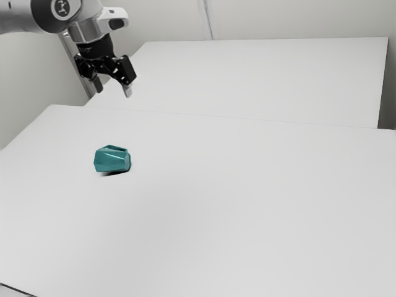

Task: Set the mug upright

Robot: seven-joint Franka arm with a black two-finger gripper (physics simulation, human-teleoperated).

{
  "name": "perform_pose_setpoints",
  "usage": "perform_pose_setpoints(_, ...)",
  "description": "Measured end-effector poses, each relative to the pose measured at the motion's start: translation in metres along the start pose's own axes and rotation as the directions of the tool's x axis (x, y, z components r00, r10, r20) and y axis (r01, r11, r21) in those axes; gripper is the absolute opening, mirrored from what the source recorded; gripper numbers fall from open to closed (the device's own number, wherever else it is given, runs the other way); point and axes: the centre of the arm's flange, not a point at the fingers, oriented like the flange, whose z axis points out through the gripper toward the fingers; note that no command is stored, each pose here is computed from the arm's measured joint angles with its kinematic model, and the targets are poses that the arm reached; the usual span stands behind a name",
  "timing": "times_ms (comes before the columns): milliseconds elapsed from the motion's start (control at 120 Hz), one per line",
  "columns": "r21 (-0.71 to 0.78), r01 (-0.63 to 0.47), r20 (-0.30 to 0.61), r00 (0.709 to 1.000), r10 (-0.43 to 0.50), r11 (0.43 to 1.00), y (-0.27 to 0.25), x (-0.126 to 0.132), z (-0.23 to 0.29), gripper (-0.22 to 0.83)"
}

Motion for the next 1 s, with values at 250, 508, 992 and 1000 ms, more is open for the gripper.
perform_pose_setpoints(250, -0.007, 0.004, -0.007, 1.000, -0.004, 1.000, -0.007, -0.005, -0.006, 0.62)
perform_pose_setpoints(508, -0.007, 0.134, 0.001, 0.991, -0.134, 0.991, -0.081, -0.030, -0.016, 0.62)
perform_pose_setpoints(992, -0.193, 0.274, -0.056, 0.956, -0.289, 0.942, -0.237, -0.074, 0.055, 0.62)
perform_pose_setpoints(1000, -0.198, 0.272, -0.059, 0.956, -0.288, 0.942, -0.238, -0.074, 0.057, 0.62)
